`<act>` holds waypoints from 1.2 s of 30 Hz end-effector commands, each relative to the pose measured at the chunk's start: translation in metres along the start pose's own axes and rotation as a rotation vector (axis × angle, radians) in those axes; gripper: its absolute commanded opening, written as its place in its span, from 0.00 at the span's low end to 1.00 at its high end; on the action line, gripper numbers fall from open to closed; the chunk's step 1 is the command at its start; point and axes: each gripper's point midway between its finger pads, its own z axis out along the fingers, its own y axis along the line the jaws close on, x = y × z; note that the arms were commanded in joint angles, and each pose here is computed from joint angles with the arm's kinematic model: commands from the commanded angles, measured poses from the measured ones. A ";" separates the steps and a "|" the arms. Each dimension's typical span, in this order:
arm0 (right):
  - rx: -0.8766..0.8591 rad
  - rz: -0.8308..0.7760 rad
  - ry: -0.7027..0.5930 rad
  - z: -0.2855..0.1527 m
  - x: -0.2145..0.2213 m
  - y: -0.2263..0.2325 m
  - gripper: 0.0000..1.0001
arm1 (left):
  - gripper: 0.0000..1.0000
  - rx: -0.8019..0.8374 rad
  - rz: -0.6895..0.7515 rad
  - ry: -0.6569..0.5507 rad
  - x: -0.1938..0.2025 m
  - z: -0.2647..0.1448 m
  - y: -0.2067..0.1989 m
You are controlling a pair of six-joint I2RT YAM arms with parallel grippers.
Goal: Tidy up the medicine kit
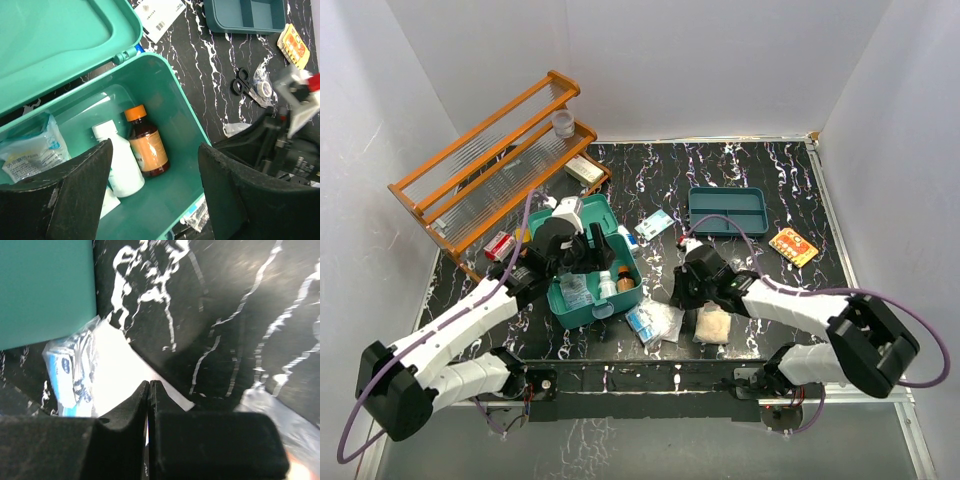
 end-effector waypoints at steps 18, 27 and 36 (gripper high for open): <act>-0.192 -0.278 0.163 -0.025 -0.023 0.050 0.50 | 0.72 -0.107 0.051 -0.265 -0.072 0.002 0.004; -0.218 -0.260 0.219 0.001 0.000 0.047 0.49 | 0.73 -0.116 0.056 -0.278 -0.075 -0.002 0.005; -0.152 -0.227 0.224 0.024 0.001 0.038 0.28 | 0.73 -0.114 0.070 -0.278 -0.076 0.001 0.004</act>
